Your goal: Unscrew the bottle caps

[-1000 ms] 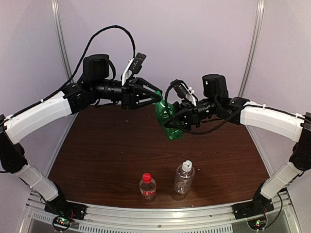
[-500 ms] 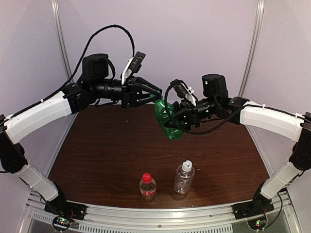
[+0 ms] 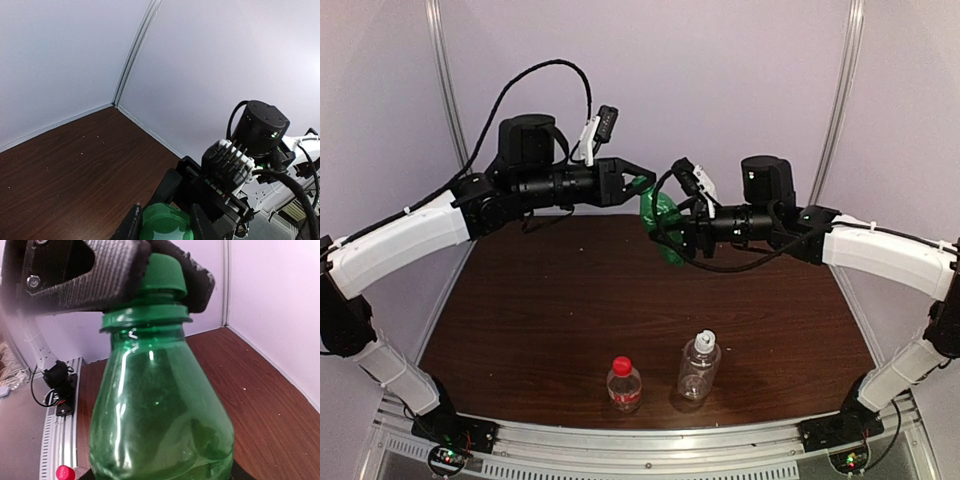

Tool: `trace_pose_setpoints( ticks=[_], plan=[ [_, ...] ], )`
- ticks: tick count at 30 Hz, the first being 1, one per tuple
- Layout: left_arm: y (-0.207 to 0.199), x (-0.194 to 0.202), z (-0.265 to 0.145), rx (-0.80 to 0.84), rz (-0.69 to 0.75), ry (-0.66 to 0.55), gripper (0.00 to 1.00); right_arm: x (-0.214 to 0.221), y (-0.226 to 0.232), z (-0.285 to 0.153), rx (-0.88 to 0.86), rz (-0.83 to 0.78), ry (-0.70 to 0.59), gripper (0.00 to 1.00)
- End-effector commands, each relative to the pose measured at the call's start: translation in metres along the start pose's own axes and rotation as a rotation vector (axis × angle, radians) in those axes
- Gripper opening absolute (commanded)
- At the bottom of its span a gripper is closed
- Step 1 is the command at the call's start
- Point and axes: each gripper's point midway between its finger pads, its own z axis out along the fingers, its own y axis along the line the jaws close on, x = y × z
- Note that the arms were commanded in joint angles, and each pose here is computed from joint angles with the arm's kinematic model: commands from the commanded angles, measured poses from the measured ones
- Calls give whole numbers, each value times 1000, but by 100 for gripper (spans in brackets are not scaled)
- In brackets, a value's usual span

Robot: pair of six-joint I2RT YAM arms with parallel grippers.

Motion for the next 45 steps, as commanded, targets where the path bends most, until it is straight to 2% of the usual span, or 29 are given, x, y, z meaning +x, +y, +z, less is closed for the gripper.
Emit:
trace_pose_setpoints(
  ticks=[1,9,17,20,23,31,36,40,45],
  plan=[
    [12,-21,6,-105,-107,-118,24,-5,-38,-13,285,-32,-28,51],
    [6,-17,16,-53,-79,-93,37,-5,-27,-12,229,-50,-27,51],
    [1,-27,-2,-16,32,-95,64,-3,-6,-13,104,-76,-18,52],
    [-6,-28,-12,49,87,-84,77,-4,2,-15,48,-77,-20,52],
    [-13,-27,-22,126,143,-61,83,-5,12,-17,-33,-67,-24,53],
    [-54,-6,-46,410,318,31,85,-4,45,-16,-308,-16,8,55],
    [-58,6,-48,460,391,58,83,-6,60,-15,-438,17,10,56],
    [-53,9,-42,456,404,63,77,-7,66,-15,-497,35,10,56],
    [-52,13,-37,477,387,76,64,-8,68,-15,-513,40,10,56]
  ],
)
